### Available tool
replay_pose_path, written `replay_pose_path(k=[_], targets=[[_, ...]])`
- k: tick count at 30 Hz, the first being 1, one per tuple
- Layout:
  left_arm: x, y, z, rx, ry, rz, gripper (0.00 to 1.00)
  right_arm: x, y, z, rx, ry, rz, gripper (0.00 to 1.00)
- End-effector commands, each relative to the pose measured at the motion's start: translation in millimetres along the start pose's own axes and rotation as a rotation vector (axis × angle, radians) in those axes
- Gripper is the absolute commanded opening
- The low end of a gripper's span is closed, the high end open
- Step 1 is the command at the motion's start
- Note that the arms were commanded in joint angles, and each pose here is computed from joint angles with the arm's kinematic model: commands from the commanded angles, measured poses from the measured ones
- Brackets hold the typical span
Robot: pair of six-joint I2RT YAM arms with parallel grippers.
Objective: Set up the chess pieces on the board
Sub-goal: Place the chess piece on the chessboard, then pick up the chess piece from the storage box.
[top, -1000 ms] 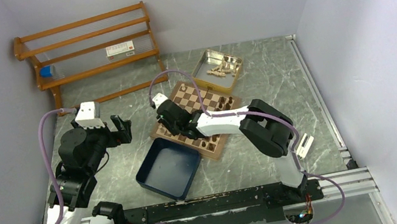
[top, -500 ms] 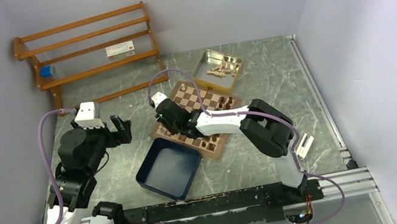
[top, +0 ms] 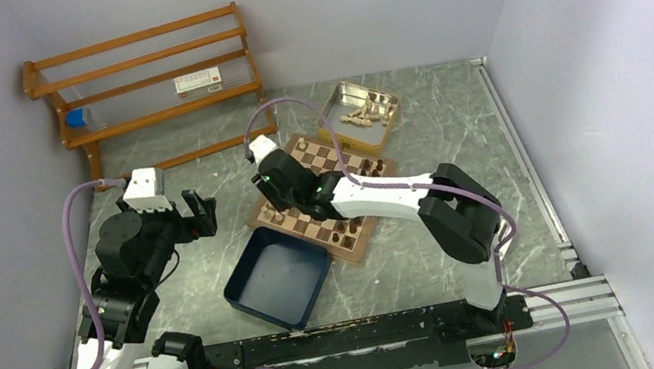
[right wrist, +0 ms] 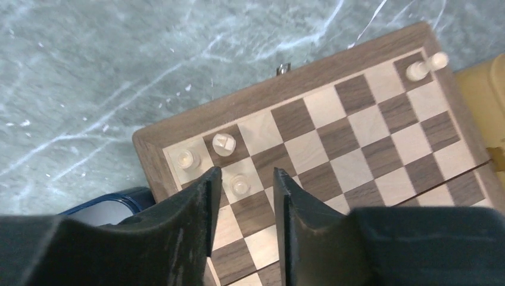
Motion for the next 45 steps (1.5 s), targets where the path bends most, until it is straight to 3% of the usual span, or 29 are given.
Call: replay_pose_path(k=[1, 4, 11, 16, 21, 24, 31, 45], targets=[[0.7, -0.4, -2.7, 0.004, -0.022, 0.013, 0.97, 19.8, -13.8, -41.0, -0.051, -0.121, 0.029, 0.48], [0.8, -0.6, -2.5, 0.003, -0.021, 0.016, 0.97, 19.8, -39.6, -51.6, -0.086, -0.156, 0.1, 0.58], [0.9, -1.3, -2.2, 0.001, -0.02, 0.027, 0.97, 12.2, -131.8, -63.5, -0.2, -0.19, 0.286, 0.61], [1.0, -1.6, -2.2, 0.0, -0.023, 0.03, 0.97, 2.1, -205.0, -59.5, -0.278, -0.192, 0.426, 0.53], [1.0, -1.6, -2.4, 0.001, -0.025, 0.03, 0.97, -15.9, -258.6, -50.5, -0.322, -0.169, 0.51, 0.36], [0.9, -1.5, -2.3, 0.0, -0.024, 0.03, 0.97, -28.6, -283.6, -47.4, -0.339, -0.157, 0.557, 0.34], [0.0, -1.5, -2.2, 0.001, -0.019, 0.028, 0.97, -59.4, -315.6, -36.7, -0.383, -0.132, 0.597, 0.3], [-0.4, -0.9, -2.3, -0.001, -0.017, 0.02, 0.97, -87.2, -329.9, -20.0, -0.386, -0.107, 0.647, 0.27]])
Point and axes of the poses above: each gripper's point midway between its finger pads, its own x axis back along the fingers, its own y axis along the line the jaws close on, z = x × y, the point moved 10 cm from there along x, back along the fingers, and after that the axes turned 6 degrees about -x, right-handed, at the moved point
